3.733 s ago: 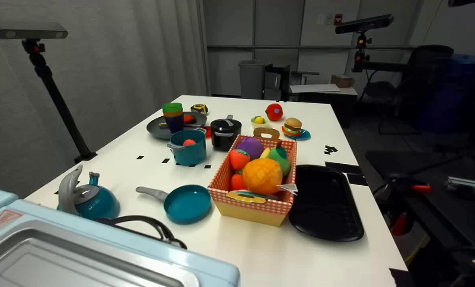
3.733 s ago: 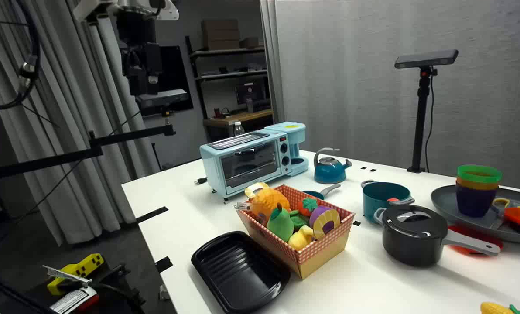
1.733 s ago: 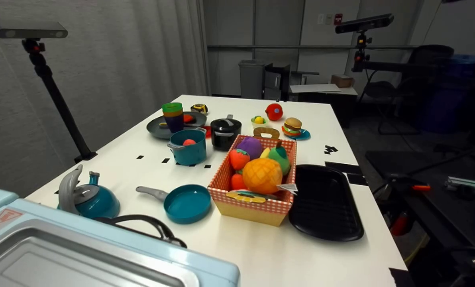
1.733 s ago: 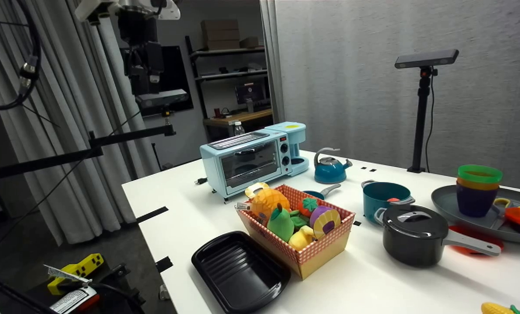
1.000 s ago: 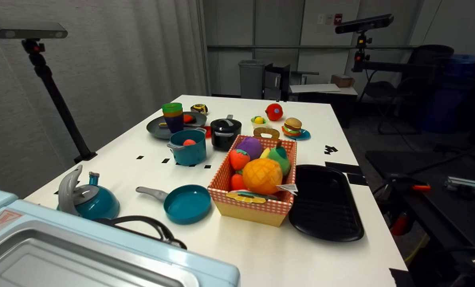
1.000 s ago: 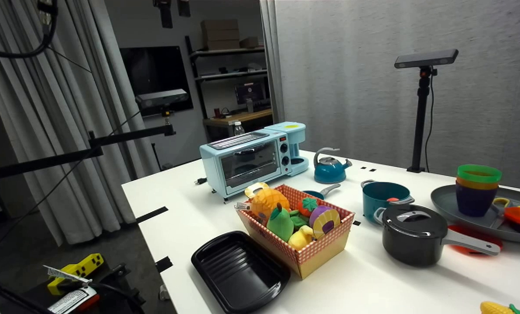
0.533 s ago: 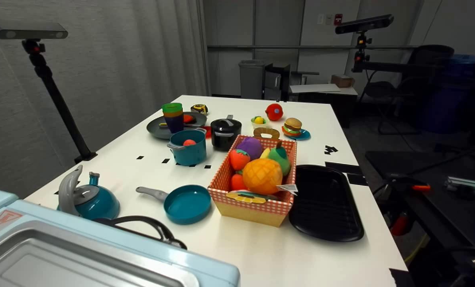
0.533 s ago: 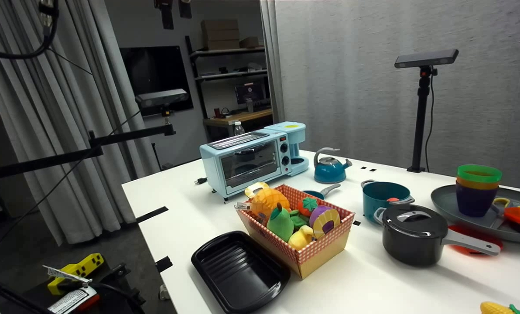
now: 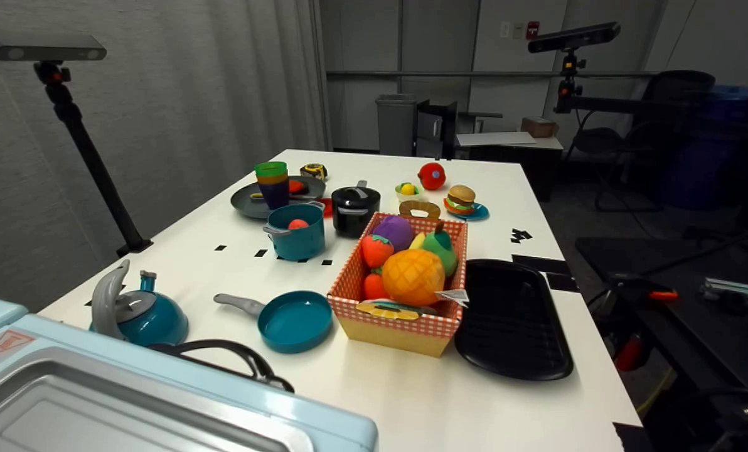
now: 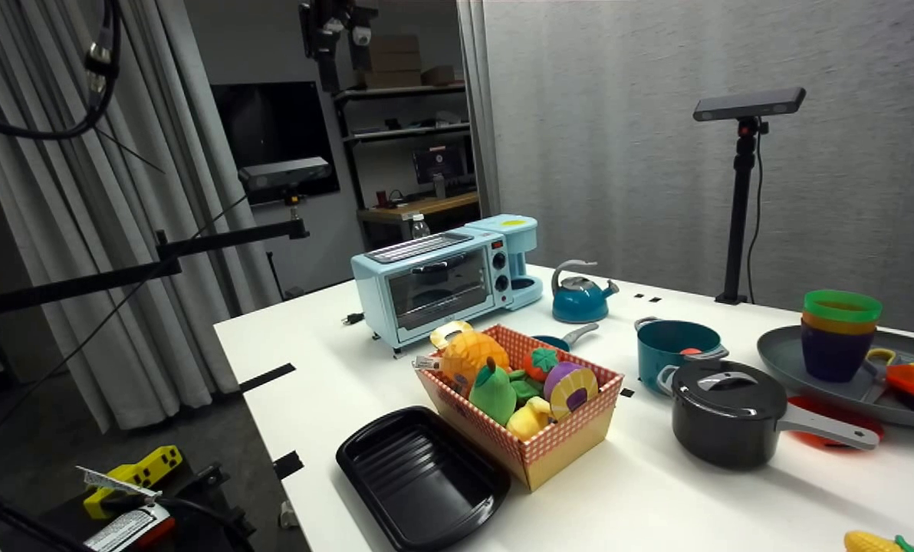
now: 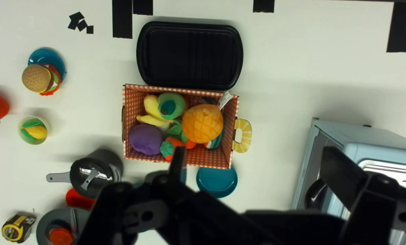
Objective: Pick up the lid from the black pot and put it on the blue pot.
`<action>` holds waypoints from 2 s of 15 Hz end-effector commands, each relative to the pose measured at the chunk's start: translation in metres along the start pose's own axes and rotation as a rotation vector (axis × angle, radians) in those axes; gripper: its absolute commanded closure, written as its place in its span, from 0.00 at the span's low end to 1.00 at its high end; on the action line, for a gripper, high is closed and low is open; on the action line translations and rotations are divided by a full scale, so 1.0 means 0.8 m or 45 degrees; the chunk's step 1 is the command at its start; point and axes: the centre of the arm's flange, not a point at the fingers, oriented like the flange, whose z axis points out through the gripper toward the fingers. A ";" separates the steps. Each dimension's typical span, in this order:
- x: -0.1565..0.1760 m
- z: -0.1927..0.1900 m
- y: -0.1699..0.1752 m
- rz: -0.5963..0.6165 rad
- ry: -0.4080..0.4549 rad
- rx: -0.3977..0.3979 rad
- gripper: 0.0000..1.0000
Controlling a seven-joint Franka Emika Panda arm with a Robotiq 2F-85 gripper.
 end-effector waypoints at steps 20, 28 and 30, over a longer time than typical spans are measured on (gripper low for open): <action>0.060 0.117 0.143 0.316 0.153 -0.289 0.00; 0.145 0.200 0.199 0.460 0.227 -0.424 0.00; 0.164 0.216 0.215 0.506 0.238 -0.448 0.00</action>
